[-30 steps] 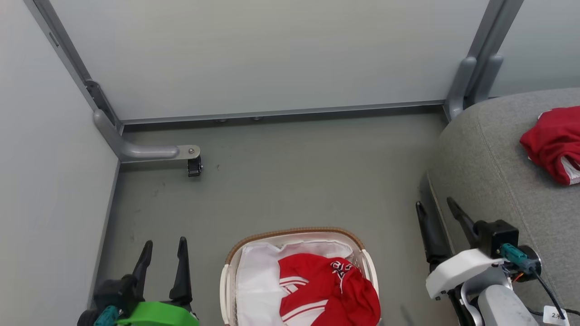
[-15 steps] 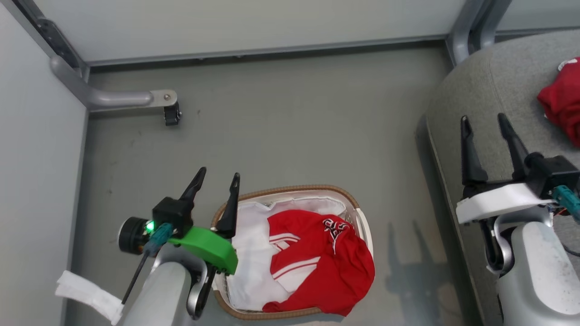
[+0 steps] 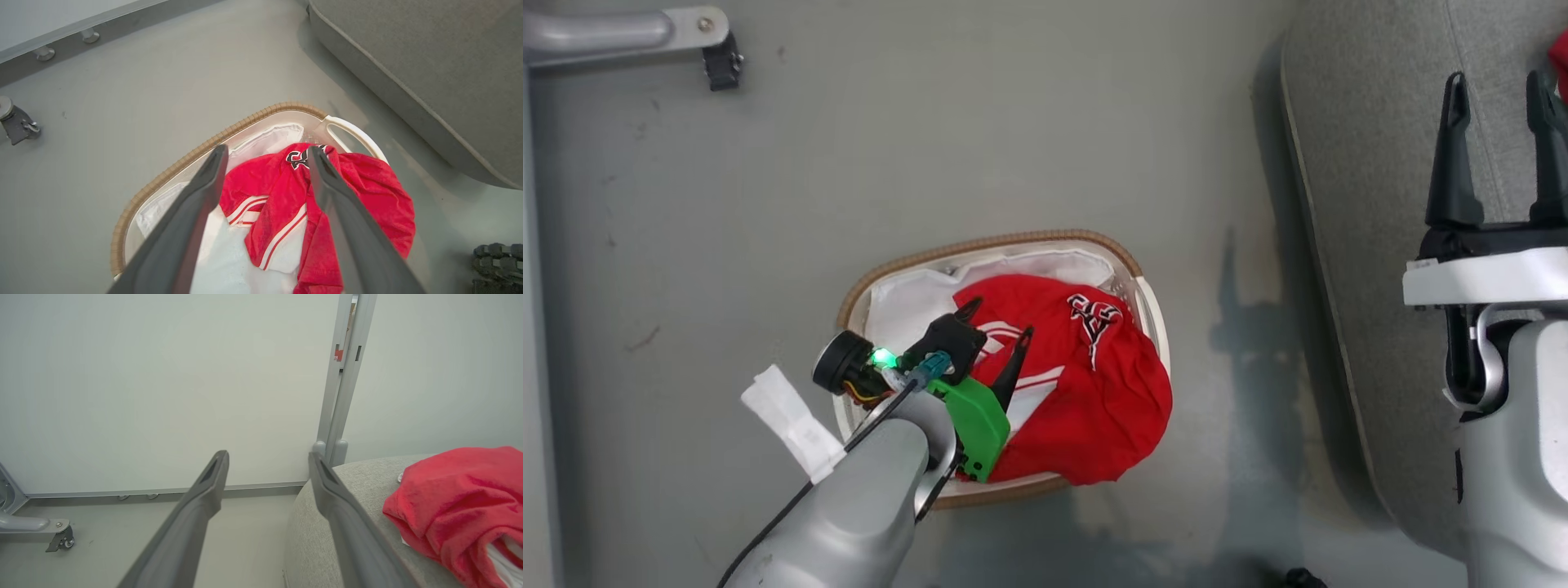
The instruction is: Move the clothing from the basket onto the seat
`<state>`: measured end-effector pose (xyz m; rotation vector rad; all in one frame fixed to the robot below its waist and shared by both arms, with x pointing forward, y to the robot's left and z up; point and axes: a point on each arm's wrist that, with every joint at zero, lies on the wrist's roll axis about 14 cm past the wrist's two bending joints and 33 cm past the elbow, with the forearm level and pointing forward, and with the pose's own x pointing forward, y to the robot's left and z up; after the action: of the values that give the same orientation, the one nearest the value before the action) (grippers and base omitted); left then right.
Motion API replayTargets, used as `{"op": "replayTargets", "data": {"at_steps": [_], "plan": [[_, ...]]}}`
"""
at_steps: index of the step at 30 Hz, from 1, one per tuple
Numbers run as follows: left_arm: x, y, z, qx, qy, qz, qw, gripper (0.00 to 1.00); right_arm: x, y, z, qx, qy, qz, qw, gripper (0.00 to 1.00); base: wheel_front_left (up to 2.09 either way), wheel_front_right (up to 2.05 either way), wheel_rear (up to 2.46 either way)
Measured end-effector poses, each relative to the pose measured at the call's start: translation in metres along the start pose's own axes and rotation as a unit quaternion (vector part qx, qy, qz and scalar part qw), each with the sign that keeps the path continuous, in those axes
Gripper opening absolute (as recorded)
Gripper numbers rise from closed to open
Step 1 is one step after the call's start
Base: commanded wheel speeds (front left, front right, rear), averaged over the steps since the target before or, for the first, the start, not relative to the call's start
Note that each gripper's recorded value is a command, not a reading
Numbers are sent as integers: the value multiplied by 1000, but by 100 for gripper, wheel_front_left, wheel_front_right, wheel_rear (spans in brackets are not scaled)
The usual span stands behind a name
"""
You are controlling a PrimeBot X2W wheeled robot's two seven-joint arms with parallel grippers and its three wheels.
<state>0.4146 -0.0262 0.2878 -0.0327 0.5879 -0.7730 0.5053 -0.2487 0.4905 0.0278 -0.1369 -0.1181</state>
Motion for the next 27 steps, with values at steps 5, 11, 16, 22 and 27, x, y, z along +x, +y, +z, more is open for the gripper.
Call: {"op": "replayTargets", "data": {"at_steps": [5,11,16,22,27], "plan": [[26,-12,-33,14,51,-50,997,100,8,-6,-17,-5,6,-6,1000,100,0,0,0],[54,-29,-56,13,75,-101,992,100,9,-16,-44,-17,29,-13,999,100,0,0,0],[76,-47,-76,-3,92,-143,985,100,7,-27,-66,-29,52,-22,998,100,0,0,0],[88,-68,-94,-25,109,-177,978,100,4,-37,-78,-41,68,-28,996,100,0,0,0],[95,-70,-112,-30,140,-182,973,100,1,-42,-81,-49,75,-30,996,100,0,0,0]]}}
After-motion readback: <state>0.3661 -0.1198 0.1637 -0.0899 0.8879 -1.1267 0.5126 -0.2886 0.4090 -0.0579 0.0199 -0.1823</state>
